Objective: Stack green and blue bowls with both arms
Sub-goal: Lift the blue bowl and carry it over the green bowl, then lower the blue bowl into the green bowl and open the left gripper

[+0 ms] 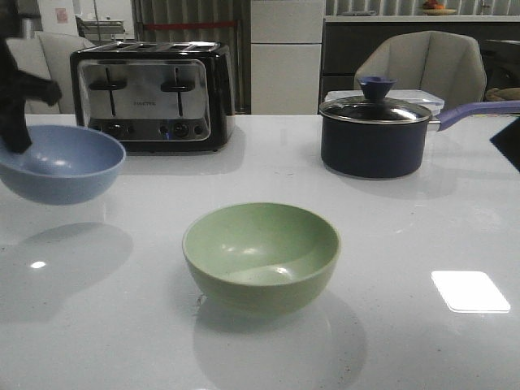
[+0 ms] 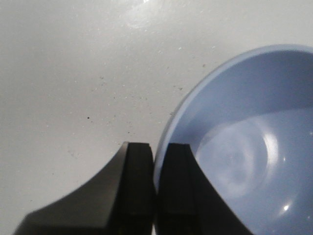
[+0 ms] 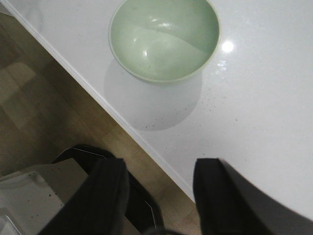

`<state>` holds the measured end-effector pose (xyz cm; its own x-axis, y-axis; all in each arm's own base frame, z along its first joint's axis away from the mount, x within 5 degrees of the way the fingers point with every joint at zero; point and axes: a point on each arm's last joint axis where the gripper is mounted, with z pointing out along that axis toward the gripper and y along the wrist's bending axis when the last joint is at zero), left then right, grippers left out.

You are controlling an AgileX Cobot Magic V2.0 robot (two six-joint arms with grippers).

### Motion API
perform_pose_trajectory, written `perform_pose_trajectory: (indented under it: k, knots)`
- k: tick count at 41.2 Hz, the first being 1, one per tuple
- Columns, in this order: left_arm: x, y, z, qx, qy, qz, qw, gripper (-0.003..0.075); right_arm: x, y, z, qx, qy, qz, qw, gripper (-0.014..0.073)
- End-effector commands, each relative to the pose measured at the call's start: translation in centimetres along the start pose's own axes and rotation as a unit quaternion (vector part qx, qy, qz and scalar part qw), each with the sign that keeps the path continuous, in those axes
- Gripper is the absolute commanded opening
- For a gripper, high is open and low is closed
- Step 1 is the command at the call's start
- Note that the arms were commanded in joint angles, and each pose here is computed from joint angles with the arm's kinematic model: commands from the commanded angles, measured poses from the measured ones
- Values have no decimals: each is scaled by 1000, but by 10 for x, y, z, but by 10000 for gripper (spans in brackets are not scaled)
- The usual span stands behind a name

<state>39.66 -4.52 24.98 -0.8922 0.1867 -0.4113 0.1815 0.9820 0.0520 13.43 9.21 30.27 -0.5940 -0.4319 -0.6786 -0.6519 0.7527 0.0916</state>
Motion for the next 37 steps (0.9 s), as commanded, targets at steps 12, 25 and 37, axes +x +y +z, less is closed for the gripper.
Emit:
perform_pose_trajectory:
  k: [12, 25, 37]
  knots:
    - [1, -89, -128, 179, -136, 100, 969, 97, -11, 1, -8, 6, -41, -5, 999, 434]
    - [28, -159, -108, 226, -132, 169, 950, 97, -11, 1, -8, 6, -41, -5, 999, 434]
    - [36, -185, -57, 232, -97, 166, 953, 97, -11, 1, -8, 6, -41, -5, 999, 434]
